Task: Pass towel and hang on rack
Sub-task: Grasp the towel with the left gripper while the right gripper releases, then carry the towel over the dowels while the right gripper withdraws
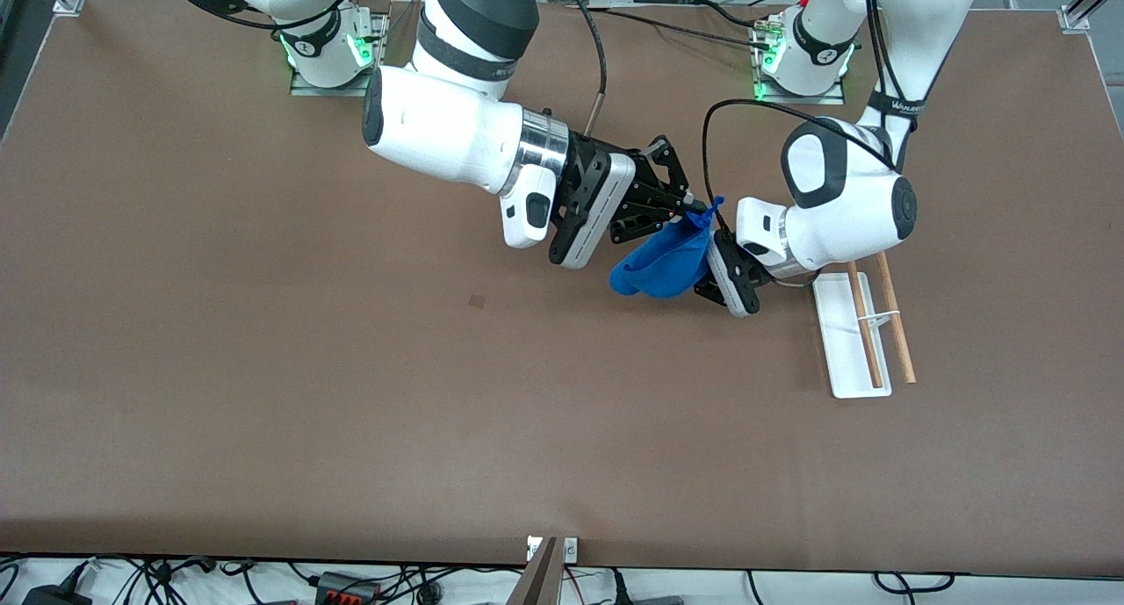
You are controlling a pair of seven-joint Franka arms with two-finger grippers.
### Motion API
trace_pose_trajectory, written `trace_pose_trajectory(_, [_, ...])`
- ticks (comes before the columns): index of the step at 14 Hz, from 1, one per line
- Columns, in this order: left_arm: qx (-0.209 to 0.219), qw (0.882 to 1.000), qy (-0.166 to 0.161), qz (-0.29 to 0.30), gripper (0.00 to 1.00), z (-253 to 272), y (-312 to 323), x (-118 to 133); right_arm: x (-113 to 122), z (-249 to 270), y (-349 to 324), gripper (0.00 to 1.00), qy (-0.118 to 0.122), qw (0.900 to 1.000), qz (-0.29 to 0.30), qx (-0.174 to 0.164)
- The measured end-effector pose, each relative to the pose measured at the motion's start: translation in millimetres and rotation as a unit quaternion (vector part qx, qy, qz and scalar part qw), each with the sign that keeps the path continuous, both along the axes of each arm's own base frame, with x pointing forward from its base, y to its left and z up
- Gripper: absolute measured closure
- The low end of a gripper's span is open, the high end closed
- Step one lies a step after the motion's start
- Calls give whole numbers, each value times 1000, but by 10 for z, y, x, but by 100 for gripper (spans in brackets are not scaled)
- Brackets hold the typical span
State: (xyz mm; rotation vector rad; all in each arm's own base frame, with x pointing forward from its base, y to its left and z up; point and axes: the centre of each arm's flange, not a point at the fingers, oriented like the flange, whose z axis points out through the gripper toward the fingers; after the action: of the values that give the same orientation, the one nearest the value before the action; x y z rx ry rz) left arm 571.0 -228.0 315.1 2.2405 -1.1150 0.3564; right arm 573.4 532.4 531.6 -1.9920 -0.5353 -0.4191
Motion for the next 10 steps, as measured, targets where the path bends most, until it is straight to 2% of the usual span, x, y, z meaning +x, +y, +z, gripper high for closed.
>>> trace_pose_trajectory(1, [-1,1000,7,0,97,-11,33,0,-3,-14,3,83,-1,1000,1,-2])
trace_pose_trajectory(3, [8,1000,20,-5,97,-22,148,14,19,-45,-17,62,-21,1000,2,-20])
trace_pose_trajectory(5, [40,999,30,-4,97,48,333,66,136,-193,-136,41,-37,997,4,-61])
trace_pose_trajectory(6, [50,998,39,-1,97,105,410,79,225,-289,-248,32,-37,995,12,-88])
trace_pose_trajectory(8, [64,997,50,7,97,206,551,89,432,-429,-580,11,-27,989,26,-142])
trace_pose_trajectory(9, [73,996,53,9,97,236,637,95,533,-468,-796,1,-10,985,31,-168])
trace_pose_trajectory(10, [87,995,52,9,97,264,741,114,615,-486,-1030,0,12,979,31,-200])
